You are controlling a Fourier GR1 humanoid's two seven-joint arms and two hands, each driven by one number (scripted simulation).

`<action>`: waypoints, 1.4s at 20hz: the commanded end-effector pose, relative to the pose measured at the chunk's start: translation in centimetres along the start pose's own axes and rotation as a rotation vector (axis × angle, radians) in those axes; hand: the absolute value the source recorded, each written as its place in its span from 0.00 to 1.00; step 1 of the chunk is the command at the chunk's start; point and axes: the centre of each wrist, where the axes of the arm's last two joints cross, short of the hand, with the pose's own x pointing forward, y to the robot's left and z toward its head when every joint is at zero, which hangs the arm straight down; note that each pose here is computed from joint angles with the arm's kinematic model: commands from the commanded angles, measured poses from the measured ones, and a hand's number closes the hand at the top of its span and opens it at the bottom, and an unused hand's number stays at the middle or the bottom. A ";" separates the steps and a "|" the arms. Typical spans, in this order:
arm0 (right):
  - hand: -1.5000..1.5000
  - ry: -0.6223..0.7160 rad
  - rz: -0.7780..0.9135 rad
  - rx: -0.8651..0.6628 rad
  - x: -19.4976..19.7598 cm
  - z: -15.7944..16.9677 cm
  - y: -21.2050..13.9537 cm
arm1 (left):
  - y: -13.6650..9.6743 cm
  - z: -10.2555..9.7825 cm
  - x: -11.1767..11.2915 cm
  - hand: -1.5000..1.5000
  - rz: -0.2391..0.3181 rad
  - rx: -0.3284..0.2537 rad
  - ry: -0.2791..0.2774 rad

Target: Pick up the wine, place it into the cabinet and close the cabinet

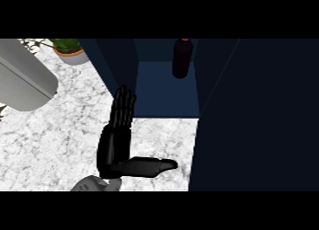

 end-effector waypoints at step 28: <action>1.00 0.050 -0.120 0.558 2.9 -2.4 9.9 | 14.5 8.1 10.5 0.00 -0.051 0.062 -0.052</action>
